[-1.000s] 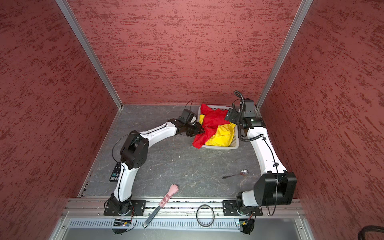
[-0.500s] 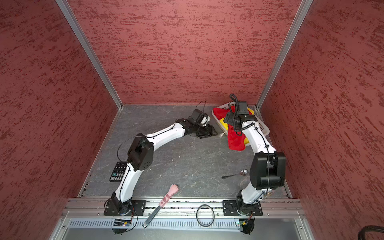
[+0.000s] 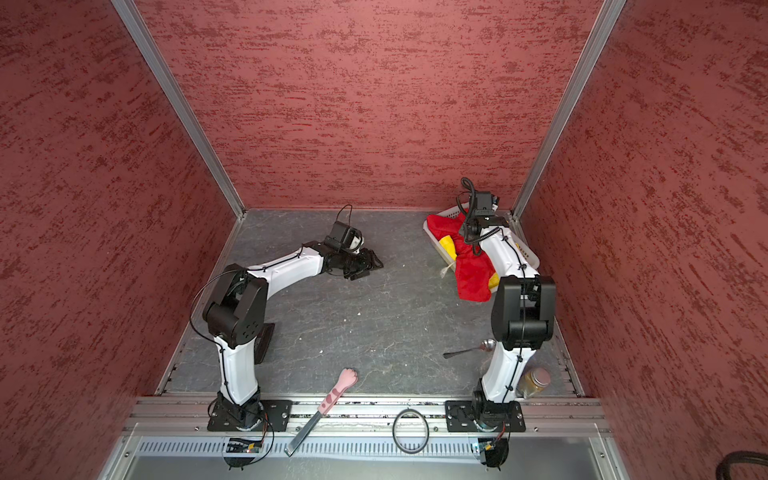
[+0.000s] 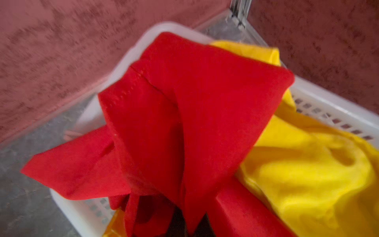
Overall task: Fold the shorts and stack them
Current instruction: 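Lift the red shorts from the basket with the right gripper while the left draws back, then lower the red shorts onto the table with the right gripper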
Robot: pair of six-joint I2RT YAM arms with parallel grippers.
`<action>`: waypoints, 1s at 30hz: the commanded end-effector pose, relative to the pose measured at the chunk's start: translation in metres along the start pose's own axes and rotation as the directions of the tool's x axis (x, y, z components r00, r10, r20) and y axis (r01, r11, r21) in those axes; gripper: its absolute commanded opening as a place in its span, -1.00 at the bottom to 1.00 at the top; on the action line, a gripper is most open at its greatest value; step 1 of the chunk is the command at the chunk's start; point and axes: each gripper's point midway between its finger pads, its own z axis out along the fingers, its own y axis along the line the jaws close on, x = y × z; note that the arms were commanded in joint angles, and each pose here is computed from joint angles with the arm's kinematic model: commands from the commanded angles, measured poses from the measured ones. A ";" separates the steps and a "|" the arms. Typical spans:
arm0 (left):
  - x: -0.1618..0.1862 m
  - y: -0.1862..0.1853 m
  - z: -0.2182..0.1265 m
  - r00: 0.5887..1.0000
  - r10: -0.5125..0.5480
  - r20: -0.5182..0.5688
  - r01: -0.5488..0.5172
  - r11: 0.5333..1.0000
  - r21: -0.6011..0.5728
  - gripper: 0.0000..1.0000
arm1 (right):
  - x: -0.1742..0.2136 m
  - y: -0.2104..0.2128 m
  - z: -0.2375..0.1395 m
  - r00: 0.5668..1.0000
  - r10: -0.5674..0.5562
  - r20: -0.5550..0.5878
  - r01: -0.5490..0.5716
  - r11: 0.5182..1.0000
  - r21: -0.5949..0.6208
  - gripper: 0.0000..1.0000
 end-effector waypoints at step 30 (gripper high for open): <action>-0.073 0.028 -0.171 0.906 -0.020 0.422 0.053 0.997 -0.065 0.52 | -0.062 0.269 -0.398 0.918 -0.079 0.388 0.396 0.184 -0.900 -1.00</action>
